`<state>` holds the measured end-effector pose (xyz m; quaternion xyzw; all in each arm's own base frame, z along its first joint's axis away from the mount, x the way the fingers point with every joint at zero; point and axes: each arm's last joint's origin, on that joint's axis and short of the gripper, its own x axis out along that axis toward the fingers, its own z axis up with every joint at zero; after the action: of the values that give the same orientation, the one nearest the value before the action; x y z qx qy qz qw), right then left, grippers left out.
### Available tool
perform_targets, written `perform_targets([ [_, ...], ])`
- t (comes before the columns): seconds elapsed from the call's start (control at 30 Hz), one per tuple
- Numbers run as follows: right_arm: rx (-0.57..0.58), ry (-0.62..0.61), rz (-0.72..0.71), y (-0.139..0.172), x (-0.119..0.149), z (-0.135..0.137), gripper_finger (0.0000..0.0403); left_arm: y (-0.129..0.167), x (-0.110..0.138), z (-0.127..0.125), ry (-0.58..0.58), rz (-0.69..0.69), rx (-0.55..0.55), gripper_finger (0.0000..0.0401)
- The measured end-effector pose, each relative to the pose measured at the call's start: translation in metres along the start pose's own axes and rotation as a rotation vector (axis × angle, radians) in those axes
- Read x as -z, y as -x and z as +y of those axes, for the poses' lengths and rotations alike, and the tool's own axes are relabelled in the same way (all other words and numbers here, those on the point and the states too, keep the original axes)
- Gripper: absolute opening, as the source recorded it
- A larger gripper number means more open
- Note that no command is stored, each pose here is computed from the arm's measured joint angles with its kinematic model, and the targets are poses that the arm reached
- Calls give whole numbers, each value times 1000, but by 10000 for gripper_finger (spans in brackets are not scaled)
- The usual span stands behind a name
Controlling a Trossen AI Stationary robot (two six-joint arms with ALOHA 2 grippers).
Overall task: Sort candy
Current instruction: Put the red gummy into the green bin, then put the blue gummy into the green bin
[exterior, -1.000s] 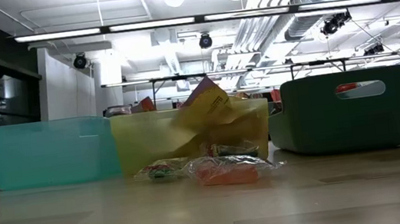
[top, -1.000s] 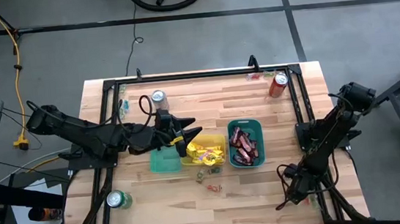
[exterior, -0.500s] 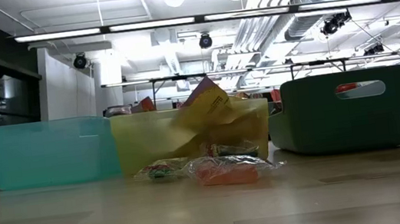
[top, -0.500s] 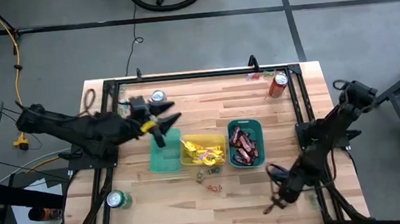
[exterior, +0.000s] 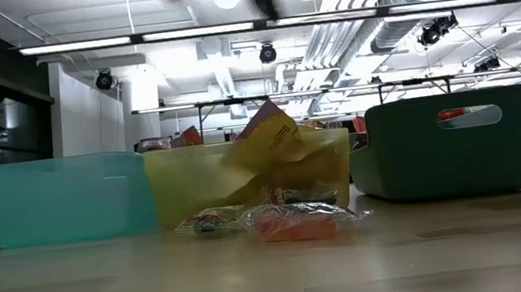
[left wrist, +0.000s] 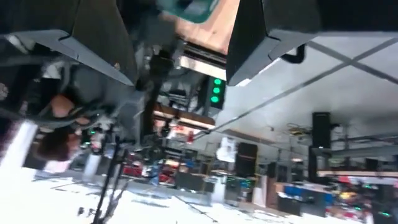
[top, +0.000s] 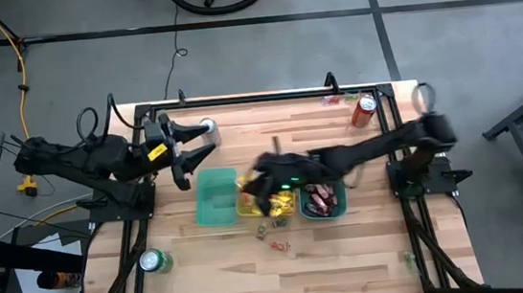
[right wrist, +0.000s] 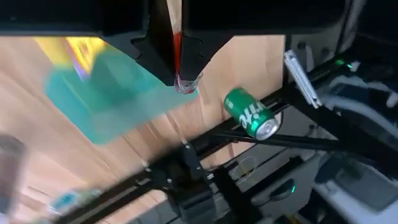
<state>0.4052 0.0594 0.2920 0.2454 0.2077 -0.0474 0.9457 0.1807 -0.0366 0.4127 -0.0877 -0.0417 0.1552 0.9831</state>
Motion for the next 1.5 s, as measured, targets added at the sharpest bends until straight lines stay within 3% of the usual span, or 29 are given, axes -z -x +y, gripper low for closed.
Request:
perform_targets([
  [0.17, 17, 92, -18, -67, -18, -10, 14, 4, -2, 1, 27, -2, 31, 232],
  [0.33, 82, 112, 59, -113, -22, -20, 74, 8, -5, 4, 40, -9, 35, 232],
  [0.53, 177, 138, 224, -126, -20, -31, 171, 17, -8, 10, 40, -5, 34, 232],
  [0.6, 159, 178, 265, -125, -21, -34, 192, 20, -8, 12, 31, 7, 25, 232],
  [0.67, 141, 221, 320, -118, -24, -36, 205, 20, -7, 12, 24, 17, 18, 232],
  [0.9, 243, 361, 537, -72, -34, -59, 211, 19, 6, 17, -40, 118, -83, 232],
  [1.0, 251, 337, 566, -51, -32, -78, 211, 15, 13, 19, -33, 160, -146, 232],
  [1.17, 289, 241, 475, -3, -30, -112, 211, 2, 29, 35, -9, 266, -313, 232],
  [1.3, 311, 144, 331, 37, -31, -128, 211, -20, 44, 69, 44, 366, -532, 232],
  [1.5, 302, 146, 150, 80, -39, -140, 211, -52, 69, 169, 187, 608, -820, 232],
])
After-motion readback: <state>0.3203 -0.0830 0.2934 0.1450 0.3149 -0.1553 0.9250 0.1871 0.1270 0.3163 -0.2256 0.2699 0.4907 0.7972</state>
